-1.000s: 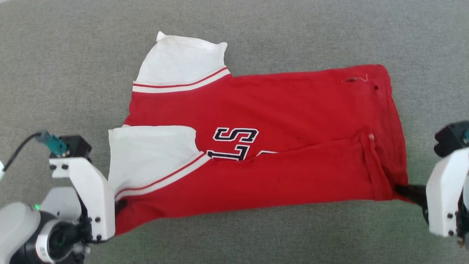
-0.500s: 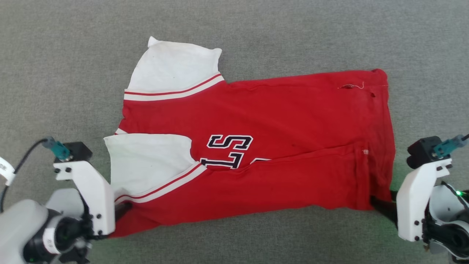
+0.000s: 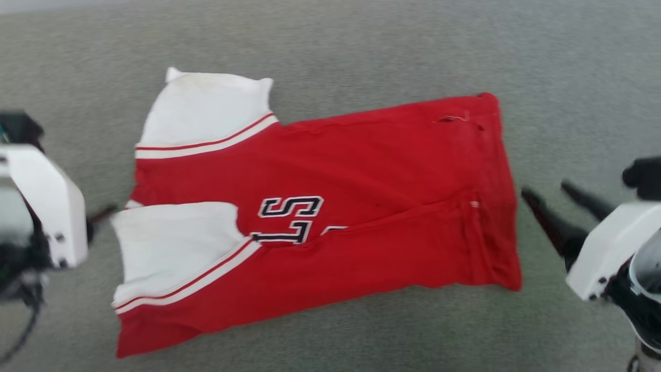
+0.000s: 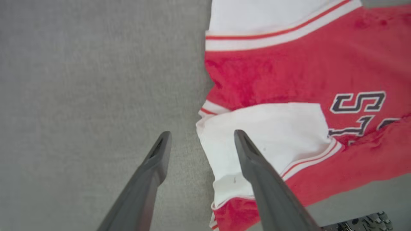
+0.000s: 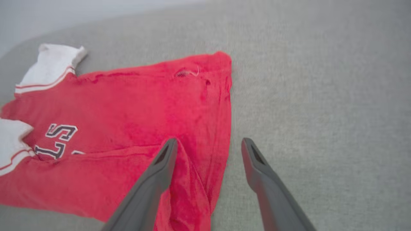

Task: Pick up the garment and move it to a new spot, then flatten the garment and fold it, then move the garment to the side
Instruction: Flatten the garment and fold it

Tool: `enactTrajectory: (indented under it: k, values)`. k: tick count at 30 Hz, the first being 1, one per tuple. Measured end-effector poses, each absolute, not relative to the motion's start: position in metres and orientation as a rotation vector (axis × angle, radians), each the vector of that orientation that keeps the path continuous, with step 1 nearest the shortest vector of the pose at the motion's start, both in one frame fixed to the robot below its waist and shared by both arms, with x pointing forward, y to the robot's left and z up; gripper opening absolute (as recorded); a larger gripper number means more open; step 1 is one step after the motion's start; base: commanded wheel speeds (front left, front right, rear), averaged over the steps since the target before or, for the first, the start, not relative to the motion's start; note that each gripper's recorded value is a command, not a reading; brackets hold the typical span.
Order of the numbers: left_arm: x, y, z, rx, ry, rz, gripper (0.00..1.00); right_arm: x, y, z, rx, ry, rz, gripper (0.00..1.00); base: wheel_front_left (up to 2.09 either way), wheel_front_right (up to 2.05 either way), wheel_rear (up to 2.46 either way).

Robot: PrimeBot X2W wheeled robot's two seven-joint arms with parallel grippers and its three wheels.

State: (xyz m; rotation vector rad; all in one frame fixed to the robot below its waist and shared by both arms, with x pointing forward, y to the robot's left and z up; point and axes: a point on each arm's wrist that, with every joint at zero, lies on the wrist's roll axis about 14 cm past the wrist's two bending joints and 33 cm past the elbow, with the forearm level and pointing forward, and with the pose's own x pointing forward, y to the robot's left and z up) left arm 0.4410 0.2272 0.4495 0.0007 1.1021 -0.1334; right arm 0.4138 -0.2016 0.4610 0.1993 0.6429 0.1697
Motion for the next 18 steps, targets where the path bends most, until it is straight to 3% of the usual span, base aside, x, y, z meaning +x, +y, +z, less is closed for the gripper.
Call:
enactTrajectory:
  k: [9,18]
  values:
    - [0.537,0.194,0.468,0.081,0.913,-0.240,1.00,0.437,-0.209,0.517,0.207,0.244,0.089,1.00,0.00,0.00,0.00]
    - [0.596,0.169,0.425,0.085,0.973,-0.246,1.00,0.438,-0.214,0.505,0.239,0.178,0.036,1.00,0.00,0.00,0.00]
